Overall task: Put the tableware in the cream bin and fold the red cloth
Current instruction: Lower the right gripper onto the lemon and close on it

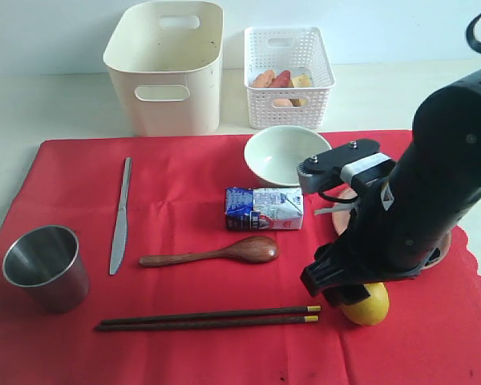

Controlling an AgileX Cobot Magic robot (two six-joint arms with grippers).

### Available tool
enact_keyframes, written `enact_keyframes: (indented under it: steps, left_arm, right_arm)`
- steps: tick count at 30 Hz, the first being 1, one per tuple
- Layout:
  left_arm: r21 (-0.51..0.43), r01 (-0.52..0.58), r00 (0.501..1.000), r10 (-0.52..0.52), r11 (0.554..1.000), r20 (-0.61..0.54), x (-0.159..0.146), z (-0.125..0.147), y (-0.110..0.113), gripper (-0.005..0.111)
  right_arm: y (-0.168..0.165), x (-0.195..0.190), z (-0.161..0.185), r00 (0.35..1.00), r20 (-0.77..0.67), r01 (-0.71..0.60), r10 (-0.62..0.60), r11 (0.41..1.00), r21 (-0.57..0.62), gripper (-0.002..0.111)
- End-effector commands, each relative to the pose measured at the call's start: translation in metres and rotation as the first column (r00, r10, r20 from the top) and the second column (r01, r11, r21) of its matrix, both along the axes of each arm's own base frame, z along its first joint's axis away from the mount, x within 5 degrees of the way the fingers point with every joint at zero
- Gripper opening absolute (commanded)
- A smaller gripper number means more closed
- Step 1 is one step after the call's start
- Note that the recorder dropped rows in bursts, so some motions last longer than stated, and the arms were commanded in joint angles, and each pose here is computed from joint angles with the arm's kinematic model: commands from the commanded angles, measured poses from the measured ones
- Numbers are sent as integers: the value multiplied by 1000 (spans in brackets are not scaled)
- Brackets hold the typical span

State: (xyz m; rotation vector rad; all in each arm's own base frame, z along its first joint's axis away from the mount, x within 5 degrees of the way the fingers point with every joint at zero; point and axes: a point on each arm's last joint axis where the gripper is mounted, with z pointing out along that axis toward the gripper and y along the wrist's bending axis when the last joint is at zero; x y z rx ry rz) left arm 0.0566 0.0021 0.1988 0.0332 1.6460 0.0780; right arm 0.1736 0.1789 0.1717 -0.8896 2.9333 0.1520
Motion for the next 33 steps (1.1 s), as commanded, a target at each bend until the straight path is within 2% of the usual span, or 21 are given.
enact_keyframes:
  steps: [1,15,33]
  left_arm:
    - [3,-2,1000,2,1000,8,0,0,0,0]
    - [3,-2,1000,2,1000,8,0,0,0,0]
    - [3,-2,1000,2,1000,8,0,0,0,0]
  right_arm:
    - [3,1,-15,999,-32,-13,12,999,-33,67]
    - [9,8,-41,999,-46,-15,13,998,-59,67]
    - [8,8,-41,999,-49,-17,14,998,-64,45]
